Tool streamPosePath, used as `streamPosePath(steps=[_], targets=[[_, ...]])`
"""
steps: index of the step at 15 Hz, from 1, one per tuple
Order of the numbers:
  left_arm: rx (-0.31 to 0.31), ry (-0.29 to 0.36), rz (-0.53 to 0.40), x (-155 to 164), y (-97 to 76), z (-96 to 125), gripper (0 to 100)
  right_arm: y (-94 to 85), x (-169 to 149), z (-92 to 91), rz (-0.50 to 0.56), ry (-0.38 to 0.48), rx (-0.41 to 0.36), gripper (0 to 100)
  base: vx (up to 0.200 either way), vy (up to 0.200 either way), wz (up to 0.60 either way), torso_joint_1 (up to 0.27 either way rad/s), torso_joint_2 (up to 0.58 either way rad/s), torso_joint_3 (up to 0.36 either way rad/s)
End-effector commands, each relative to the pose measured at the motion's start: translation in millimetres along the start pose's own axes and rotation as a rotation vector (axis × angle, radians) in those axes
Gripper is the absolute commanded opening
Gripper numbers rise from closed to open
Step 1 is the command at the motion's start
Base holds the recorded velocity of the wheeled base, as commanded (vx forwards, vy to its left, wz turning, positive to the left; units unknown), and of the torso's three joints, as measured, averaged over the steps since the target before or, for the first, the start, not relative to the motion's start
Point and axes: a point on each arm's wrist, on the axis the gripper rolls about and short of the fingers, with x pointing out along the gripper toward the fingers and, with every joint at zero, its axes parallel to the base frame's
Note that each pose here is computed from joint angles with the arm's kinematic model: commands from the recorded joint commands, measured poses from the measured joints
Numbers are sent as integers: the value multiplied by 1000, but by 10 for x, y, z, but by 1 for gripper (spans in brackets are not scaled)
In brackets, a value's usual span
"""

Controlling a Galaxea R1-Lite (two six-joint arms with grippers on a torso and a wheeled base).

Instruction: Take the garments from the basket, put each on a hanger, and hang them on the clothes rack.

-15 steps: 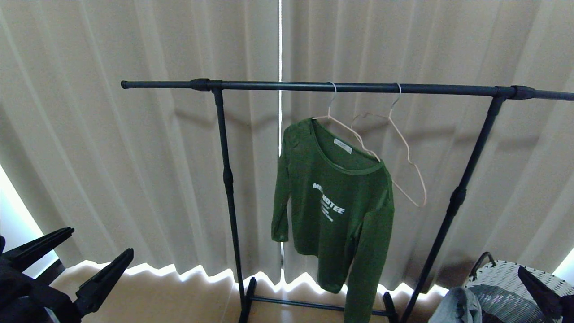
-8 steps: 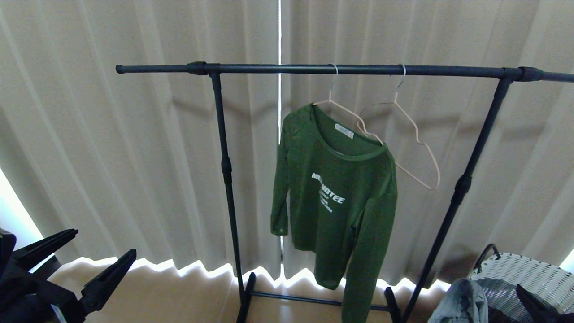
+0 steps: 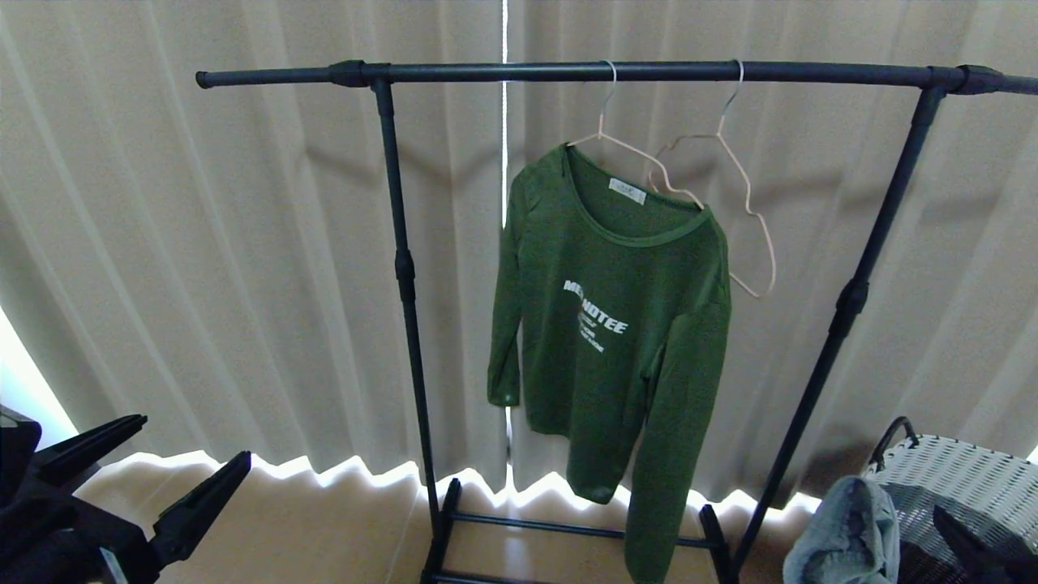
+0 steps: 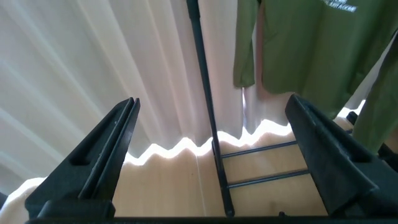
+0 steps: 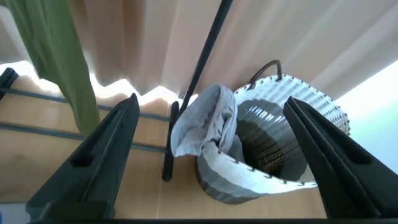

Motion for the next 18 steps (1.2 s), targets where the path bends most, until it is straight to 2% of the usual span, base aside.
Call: streamPosePath(steps=[1, 3, 8, 17, 18], targets=[[0, 11, -2, 9, -3, -17, 100, 12, 87, 52, 7, 29, -7, 100, 0, 0, 0, -22, 61, 41], [0, 29, -6, 35, -6, -36, 100, 21, 146, 81, 9, 51, -10, 100, 0, 0, 0, 0, 0, 0], [-1, 56, -10, 74, -10, -64, 100, 35, 136, -23, 14, 91, -18, 100, 0, 0, 0, 0, 0, 0], [8, 46, -6, 60, -7, -54, 100, 39, 118, -81, 12, 105, -27, 100, 0, 0, 0, 0, 0, 0], [13, 47, -3, 60, -5, -54, 100, 40, 115, -85, 15, 105, -49, 100, 0, 0, 0, 0, 0, 0]])
